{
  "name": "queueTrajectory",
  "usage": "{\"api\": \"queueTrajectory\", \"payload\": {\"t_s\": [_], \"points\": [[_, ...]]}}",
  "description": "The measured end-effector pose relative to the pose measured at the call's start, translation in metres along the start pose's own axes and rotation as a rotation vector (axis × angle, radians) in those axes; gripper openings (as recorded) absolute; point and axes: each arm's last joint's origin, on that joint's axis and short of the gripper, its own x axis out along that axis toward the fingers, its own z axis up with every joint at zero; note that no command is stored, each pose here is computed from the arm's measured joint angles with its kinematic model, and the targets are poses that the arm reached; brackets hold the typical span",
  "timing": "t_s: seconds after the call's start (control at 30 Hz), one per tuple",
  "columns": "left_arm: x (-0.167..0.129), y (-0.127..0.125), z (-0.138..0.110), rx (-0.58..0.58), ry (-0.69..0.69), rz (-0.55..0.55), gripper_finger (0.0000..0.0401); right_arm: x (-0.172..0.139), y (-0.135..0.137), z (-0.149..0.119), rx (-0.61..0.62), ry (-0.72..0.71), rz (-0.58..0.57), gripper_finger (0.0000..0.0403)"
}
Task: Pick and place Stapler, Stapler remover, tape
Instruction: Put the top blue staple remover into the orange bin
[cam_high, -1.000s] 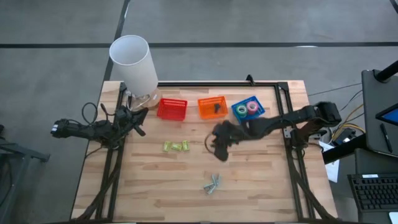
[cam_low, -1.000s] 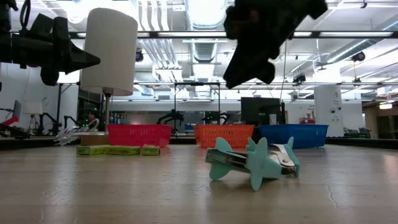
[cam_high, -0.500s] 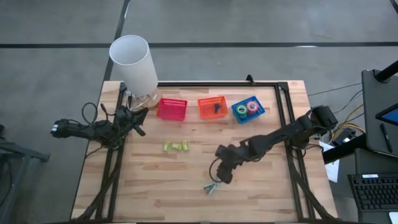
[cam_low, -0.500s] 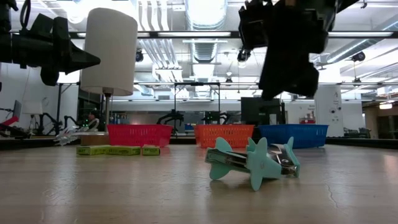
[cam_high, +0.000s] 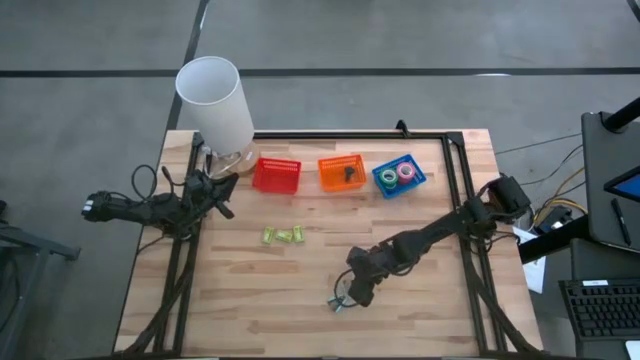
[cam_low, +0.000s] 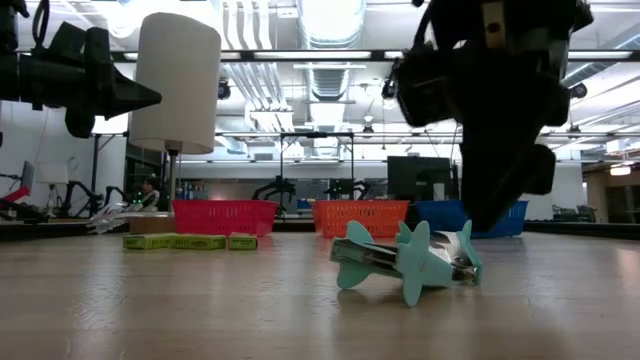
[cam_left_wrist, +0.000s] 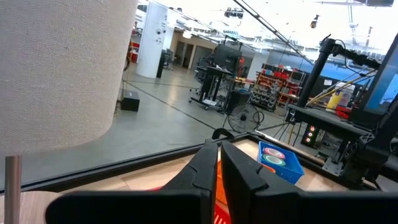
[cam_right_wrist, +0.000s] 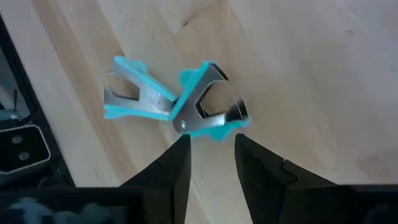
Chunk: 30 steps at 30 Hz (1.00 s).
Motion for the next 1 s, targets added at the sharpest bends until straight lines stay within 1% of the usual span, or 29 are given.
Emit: {"api": "queueTrajectory", "payload": {"t_s": [0.23, 0.53, 0.73, 0.83, 1.0], "points": [[0.000, 0.000, 0.000, 0.004, 0.003, 0.000, 0.0026, 0.008, -0.002, 0.001, 0.006, 0.005, -0.002, 0.0132], [0.000, 0.000, -0.001, 0.008, 0.006, 0.001, 0.0025, 0.008, 0.001, 0.002, 0.009, -0.012, 0.025, 0.0121], [0.000, 0.000, -0.001, 0.008, 0.006, 0.001, 0.0023, 0.009, 0.000, 0.002, 0.024, -0.020, 0.015, 0.0122], [0.000, 0.000, -0.001, 0.008, 0.006, 0.001, 0.0024, 0.012, -0.002, 0.003, 0.031, -0.034, -0.005, 0.0116], [0.000, 0.000, -0.001, 0.008, 0.006, 0.001, 0.0025, 0.011, -0.004, 0.006, 0.038, -0.054, -0.017, 0.0090]]}}
